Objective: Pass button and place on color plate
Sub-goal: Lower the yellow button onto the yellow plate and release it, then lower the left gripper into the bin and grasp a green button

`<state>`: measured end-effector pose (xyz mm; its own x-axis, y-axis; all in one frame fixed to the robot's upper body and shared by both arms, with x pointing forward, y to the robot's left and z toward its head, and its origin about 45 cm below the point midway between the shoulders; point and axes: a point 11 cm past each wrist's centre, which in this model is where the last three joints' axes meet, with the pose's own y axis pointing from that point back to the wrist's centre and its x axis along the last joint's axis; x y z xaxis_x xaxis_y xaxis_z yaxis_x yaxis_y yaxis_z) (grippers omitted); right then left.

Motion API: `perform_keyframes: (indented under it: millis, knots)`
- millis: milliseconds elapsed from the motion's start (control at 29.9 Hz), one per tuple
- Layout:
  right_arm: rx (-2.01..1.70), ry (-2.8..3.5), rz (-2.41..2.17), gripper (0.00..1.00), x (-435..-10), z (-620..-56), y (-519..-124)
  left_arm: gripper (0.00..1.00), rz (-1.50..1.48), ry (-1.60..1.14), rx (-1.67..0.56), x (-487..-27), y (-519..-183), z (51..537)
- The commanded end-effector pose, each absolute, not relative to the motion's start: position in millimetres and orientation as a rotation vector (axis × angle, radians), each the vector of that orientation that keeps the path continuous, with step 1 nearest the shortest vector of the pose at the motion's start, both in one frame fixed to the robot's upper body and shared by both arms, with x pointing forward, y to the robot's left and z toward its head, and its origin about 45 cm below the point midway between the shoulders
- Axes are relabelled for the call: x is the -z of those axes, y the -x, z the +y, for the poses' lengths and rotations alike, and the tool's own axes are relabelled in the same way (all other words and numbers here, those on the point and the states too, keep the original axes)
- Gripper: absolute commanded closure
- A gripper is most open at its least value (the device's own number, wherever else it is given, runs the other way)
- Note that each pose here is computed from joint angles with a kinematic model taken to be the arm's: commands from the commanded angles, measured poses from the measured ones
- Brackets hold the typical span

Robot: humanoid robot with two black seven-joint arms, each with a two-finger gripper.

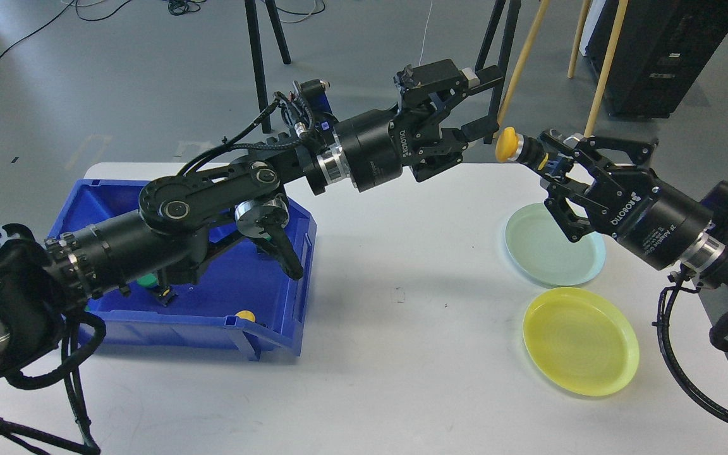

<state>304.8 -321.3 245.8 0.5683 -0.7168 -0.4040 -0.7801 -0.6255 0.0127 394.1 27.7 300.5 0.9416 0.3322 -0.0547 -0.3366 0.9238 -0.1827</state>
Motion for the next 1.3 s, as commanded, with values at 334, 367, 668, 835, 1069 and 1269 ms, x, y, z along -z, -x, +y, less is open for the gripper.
perform_keyframes:
  millis: [334,367,668,835,1069,1269]
  knots:
    - [-1.427,2.017,2.002,0.99,-98,-386,-216,0.02,-0.046,0.173,-0.414,-322,-417,75]
    - [-1.440,2.012,1.992,0.98,-96,-382,-215,0.02,-0.064,0.162,-0.420,-327,-421,82]
    - [-1.500,1.976,1.950,0.34,-84,-364,-210,0.01,-0.302,-0.150,-0.528,-341,-443,206]
    - [-1.505,1.969,1.872,0.00,-89,-357,-211,0.01,-0.546,-0.496,-0.470,-328,-438,261]
    - [-1.164,2.058,1.621,0.00,-166,-374,-259,0.01,-0.807,-0.940,-0.252,-296,-430,304]
    - [-0.793,2.106,1.516,0.00,-254,-400,-340,0.02,-0.883,-1.218,0.001,-251,-414,330]
